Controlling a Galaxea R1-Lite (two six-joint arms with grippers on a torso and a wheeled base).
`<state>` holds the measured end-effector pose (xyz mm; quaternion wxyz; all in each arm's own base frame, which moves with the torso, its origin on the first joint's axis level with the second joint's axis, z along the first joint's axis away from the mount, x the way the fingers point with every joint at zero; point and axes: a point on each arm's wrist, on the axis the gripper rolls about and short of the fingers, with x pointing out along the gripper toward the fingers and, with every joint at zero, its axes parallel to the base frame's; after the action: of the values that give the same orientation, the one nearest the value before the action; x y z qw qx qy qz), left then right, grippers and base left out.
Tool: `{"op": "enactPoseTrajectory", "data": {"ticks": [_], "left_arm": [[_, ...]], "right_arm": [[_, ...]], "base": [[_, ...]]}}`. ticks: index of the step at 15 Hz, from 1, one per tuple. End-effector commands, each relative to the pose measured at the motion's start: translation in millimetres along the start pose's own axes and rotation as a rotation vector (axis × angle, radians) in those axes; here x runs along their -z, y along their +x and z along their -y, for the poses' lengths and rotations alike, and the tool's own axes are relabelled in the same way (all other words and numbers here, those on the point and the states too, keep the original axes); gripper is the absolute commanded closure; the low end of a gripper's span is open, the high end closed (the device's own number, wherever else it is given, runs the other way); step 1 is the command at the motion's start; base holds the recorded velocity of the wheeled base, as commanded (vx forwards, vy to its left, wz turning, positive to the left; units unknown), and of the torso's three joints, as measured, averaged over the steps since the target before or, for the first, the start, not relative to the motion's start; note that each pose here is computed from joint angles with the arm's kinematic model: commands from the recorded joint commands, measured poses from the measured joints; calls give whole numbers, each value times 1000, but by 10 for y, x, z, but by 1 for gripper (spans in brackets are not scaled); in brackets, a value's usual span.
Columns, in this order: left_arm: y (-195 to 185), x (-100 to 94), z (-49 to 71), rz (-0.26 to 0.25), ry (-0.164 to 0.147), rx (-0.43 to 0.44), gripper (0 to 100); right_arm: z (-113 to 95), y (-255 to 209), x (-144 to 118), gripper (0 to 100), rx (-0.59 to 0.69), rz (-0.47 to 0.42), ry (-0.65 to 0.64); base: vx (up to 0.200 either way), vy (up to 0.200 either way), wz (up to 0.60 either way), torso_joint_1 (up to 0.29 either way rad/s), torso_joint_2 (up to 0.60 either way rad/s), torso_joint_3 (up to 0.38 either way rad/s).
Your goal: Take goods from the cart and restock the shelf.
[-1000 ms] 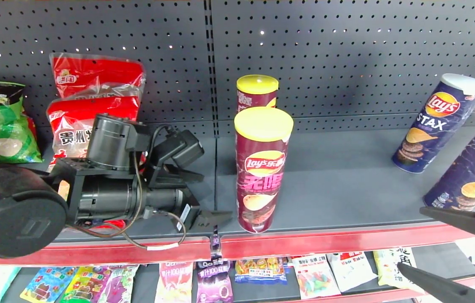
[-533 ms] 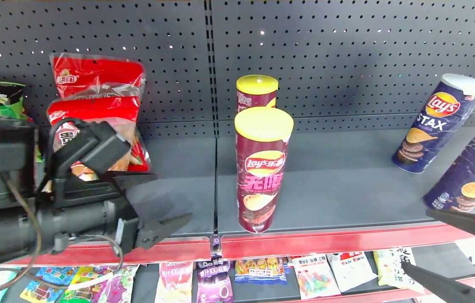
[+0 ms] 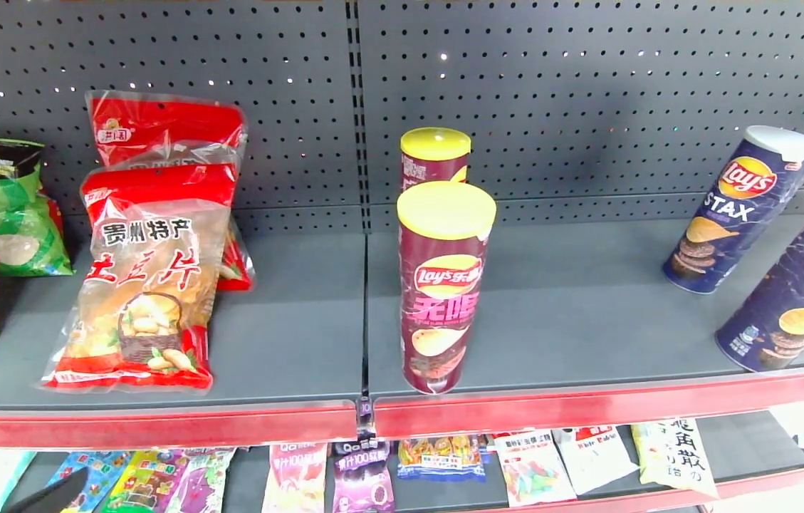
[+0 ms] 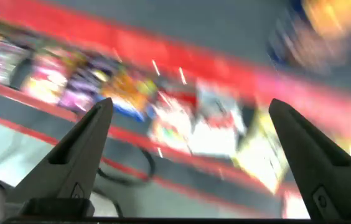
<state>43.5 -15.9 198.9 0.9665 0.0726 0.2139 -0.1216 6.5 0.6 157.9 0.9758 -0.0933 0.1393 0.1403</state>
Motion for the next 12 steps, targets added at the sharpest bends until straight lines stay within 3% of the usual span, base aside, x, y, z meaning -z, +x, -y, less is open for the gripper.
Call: {"op": "enactPoseTrajectory", "data": {"ticks": [1, 4, 6, 7, 8, 10, 12], "left_arm": [[-366, 442, -69, 56, -111, -190, 0], [-429, 1032, 1, 93, -192, -263, 0], [-409, 1270, 45, 100, -220, -299, 0], [-393, 1291, 47, 99, -246, -316, 0], [-387, 1291, 57, 102, -298, -348, 0], [-376, 1268, 97, 84, -343, -440, 0], [-379, 1272, 127, 93, -369, -482, 0]], "right_arm": [[-97, -477, 260, 0, 252, 37, 83], [-259, -559, 430, 0, 421, -45, 140], [-255, -539, 489, 0, 435, -82, 141], [-253, -518, 509, 0, 436, -86, 139], [-251, -504, 523, 0, 434, -91, 136], [-233, -472, 482, 0, 434, -79, 113], [-153, -336, 340, 0, 435, -122, 107]], "base": [[0, 0, 0, 0, 0, 0], [0, 0, 0, 0, 0, 0], [0, 0, 0, 0, 0, 0], [0, 0, 0, 0, 0, 0], [0, 0, 0, 0, 0, 0], [0, 0, 0, 0, 0, 0], [0, 0, 0, 0, 0, 0]]}}
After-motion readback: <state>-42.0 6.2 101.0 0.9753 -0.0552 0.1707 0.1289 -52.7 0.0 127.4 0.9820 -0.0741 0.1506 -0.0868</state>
